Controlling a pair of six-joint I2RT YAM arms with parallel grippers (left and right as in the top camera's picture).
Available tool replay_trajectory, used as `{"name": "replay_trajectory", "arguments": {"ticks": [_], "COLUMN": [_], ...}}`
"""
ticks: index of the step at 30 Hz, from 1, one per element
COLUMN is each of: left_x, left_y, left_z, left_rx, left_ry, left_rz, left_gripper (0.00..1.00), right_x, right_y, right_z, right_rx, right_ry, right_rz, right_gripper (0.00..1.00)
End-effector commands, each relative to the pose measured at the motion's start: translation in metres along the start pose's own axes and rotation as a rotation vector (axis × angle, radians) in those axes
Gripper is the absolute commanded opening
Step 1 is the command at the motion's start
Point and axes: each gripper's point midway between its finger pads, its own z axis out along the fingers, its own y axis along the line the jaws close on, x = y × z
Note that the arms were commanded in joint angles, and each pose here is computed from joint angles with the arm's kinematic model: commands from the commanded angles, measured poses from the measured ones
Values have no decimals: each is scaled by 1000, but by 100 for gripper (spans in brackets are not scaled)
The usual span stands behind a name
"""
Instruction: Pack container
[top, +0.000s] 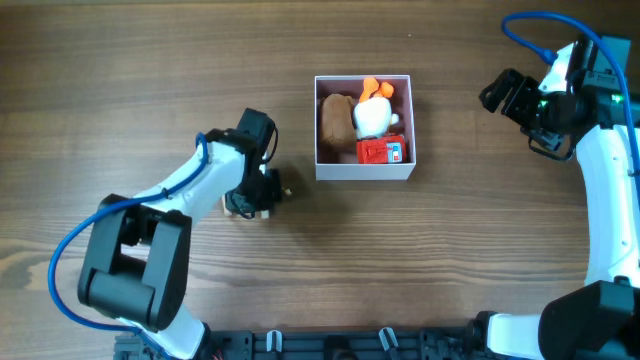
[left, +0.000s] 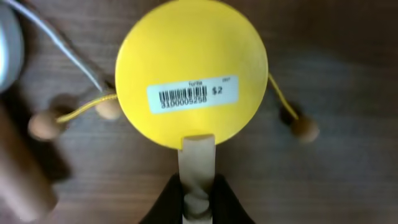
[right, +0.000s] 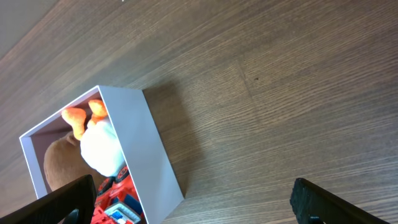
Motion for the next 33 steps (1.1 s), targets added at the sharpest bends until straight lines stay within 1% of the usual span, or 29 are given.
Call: {"name": "replay_trajectory", "arguments": {"ticks": [1, 4, 6, 7, 8, 10, 12, 15, 17, 21, 27, 28, 29, 31, 33], "left_x": [-28, -41, -52, -60, -64, -68, -69, -68, -71, -77, -79, -79, -78, -75, -72], "left_y": [-22, -38, -55, -72, -82, -104, -124, -146, -158, -176, -181, -181, -182, -185, -187], "left_z": [-54, -100, -135, -163, -178, -196, -202, -193, -180, -139, -94, -89, -87, -84, -83], "left_rx": [44, 76, 110, 142, 158, 177, 191, 189, 184, 173, 146, 142, 143, 154, 159], "left_ry": [-106, -191, -277, -358, -405, -481, -532, -550, -539, -480, -394, -383, -377, -365, -358], "left_rz": [104, 168, 220, 265, 307, 421, 516, 627, 660, 688, 698, 700, 702, 710, 714], "left_gripper": [6, 6, 7, 6, 5, 4, 4, 4, 4, 4, 5, 8, 15, 22, 32], "right_x": [-2, -2, -2, -2, -2, -2, -2, -2, -2, -2, -2, -2, -2, -2, -2], "right_y": [-3, -3, -3, -3, -3, -3, -3, -3, -3, -3, -3, -3, -3, -3, -3], "right_z": [0, 0, 0, 0, 0, 0, 0, 0, 0, 0, 0, 0, 0, 0, 0], "right_rx": [16, 15, 15, 15, 15, 15, 15, 15, 15, 15, 15, 15, 15, 15, 15], "right_ry": [-9, -9, -9, -9, -9, -9, -9, -9, -9, -9, -9, -9, -9, -9, -9], "right_rz": [4, 4, 4, 4, 4, 4, 4, 3, 4, 3, 4, 4, 4, 4, 4], "right_gripper": [100, 100, 100, 100, 100, 100, 100, 100, 100, 100, 100, 100, 100, 100, 100]}}
